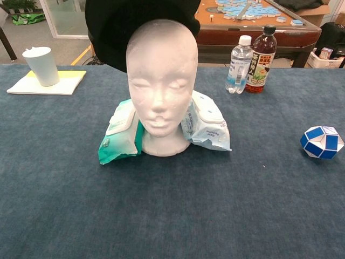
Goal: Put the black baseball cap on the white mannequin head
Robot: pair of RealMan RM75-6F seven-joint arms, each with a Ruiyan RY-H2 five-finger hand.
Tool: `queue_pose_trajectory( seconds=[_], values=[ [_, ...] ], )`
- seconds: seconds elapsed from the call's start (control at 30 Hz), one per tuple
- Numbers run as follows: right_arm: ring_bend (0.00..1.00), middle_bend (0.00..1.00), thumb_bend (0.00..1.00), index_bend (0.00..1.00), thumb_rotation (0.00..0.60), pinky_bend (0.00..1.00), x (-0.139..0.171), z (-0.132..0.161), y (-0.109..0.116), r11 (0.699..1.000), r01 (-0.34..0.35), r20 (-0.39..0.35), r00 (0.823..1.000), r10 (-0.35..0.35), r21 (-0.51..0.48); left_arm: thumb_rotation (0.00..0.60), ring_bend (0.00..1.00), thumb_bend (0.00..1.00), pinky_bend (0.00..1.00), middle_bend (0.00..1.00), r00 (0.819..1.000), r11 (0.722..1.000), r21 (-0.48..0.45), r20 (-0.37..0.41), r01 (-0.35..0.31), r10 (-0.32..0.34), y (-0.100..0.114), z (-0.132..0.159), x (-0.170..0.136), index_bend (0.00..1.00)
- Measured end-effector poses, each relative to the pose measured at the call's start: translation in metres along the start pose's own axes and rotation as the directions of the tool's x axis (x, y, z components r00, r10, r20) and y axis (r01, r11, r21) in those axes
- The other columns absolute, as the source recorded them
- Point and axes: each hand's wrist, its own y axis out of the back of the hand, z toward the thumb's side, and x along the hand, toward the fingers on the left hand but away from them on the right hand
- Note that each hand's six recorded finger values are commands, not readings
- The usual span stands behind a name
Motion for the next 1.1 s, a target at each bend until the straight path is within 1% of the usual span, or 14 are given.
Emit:
queue_pose_trajectory(
  seconds=[0.23,0.43,0.57,0.8,0.9,1.1],
  values=[
    [0.13,0.21,0.00,0.07,0.600,0.31,-0.001,-0.001,0.000,1.000,-0.001,0.004,1.000,0.001,-0.003,0.600,0.30,0.49,0.47,0.50,0.998,0.998,-0.027,-0.004,0.059,-0.059,-0.013,0.015,-0.022,0.88],
    [0.13,0.21,0.00,0.07,0.600,0.31,-0.002,-0.003,0.001,1.000,-0.002,0.009,1.000,0.002,-0.007,0.600,0.30,0.49,0.47,0.50,0.992,0.991,-0.031,0.004,0.129,-0.129,-0.024,0.024,-0.047,0.88],
    [0.13,0.21,0.00,0.07,0.600,0.31,-0.003,-0.003,0.000,1.000,-0.005,0.009,1.000,0.005,-0.004,0.600,0.30,0.49,0.47,0.50,0.985,0.984,-0.019,0.001,0.174,-0.174,-0.030,0.024,-0.064,0.88],
    [0.13,0.21,0.00,0.07,0.600,0.31,-0.004,-0.003,-0.001,1.000,-0.011,0.015,1.000,0.011,-0.002,0.600,0.30,0.49,0.47,0.50,0.975,0.975,-0.009,0.020,0.223,-0.222,-0.039,0.025,-0.082,0.87],
    [0.13,0.21,0.00,0.07,0.600,0.31,-0.005,-0.004,-0.001,1.000,-0.011,0.018,1.000,0.011,-0.003,0.600,0.30,0.49,0.47,0.49,0.968,0.968,-0.006,0.031,0.251,-0.251,-0.043,0.026,-0.088,0.84],
    [0.13,0.21,0.00,0.07,0.600,0.31,-0.006,-0.005,0.001,1.000,-0.008,0.019,1.000,0.008,-0.003,0.600,0.27,0.45,0.43,0.44,0.944,0.945,0.034,0.044,0.325,-0.326,-0.050,0.026,-0.101,0.65]
  ],
)
